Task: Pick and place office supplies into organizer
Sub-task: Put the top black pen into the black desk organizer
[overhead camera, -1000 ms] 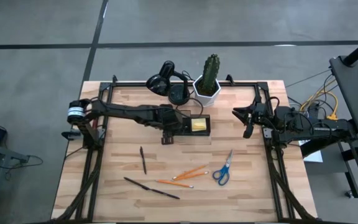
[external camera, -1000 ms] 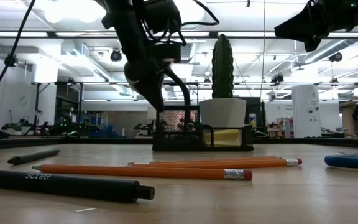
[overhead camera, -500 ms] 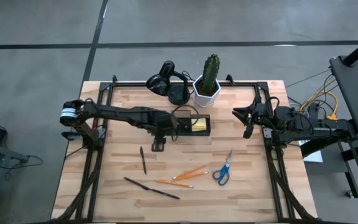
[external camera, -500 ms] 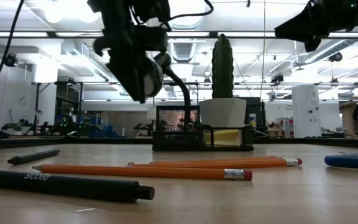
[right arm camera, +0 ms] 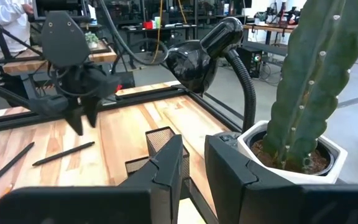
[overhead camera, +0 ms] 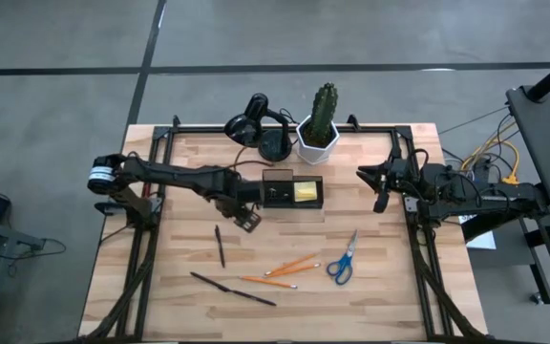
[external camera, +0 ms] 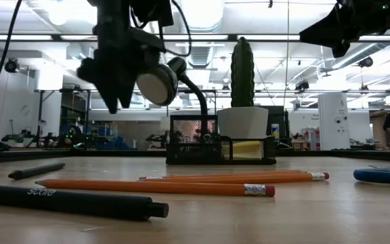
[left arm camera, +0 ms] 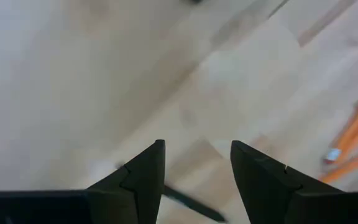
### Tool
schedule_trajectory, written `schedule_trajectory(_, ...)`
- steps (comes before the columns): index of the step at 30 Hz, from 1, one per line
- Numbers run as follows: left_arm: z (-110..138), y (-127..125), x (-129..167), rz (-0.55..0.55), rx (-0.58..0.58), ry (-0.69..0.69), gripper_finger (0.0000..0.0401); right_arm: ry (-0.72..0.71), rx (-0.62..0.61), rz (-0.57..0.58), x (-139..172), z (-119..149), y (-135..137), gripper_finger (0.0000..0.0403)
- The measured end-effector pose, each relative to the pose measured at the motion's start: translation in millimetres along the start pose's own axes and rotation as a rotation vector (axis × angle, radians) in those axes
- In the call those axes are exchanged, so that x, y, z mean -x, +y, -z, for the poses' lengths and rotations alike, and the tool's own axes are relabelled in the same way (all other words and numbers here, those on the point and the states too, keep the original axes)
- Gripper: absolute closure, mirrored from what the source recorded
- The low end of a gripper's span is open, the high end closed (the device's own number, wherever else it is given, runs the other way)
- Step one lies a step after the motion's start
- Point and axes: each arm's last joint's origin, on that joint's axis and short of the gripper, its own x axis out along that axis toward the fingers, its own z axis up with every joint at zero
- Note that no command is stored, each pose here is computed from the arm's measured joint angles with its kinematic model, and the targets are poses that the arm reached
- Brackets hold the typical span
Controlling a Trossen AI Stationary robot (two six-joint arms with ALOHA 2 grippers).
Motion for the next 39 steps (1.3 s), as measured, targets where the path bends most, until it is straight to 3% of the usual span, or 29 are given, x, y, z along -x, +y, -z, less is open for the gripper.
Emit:
schedule_trajectory(3, 4.6, 0.6, -2.6, 0.033, 0.138, 0.091, 0.0235, 0.000, 0.001, 0.000, 0.0, 0.0, 0.0, 0.0346)
schedule_trajectory(7, 16.3, 2.7, -7.0, -0.015, 0.319, 0.188, 0.0235, 0.000, 0.001, 0.000, 0.0, 0.0, 0.0, 0.0346)
schedule_trajectory(12, 33.0, 1.2, -8.6, -0.121, 0.418, 0.201, 0.0235, 0.000, 0.000, 0.000, 0.0, 0.0, 0.0, 0.0346)
schedule_trajectory(23, 51.1, 5.6, -28.4, -0.213, 0.651, 0.186, 0.0235, 0.000, -0.012, 0.000, -0.1, 0.0, 0.0, 0.0346)
schedule_trajectory(30, 44.8, -2.5, -47.9, -0.026, 0.830, 0.140, 0.0235, -0.004, 0.056, -0.001, -0.2, -0.4, 0.1, 0.0346)
schedule_trajectory(35, 47.9, 1.5, -53.9, -0.061, 0.949, 0.139, 0.0235, -0.004, 0.052, -0.001, -0.2, -0.5, 0.1, 0.0346)
schedule_trajectory(39, 49.2, 3.0, -55.9, -0.069, 0.964, 0.140, 0.0235, -0.004, 0.056, -0.001, -0.2, -0.4, 0.1, 0.0346)
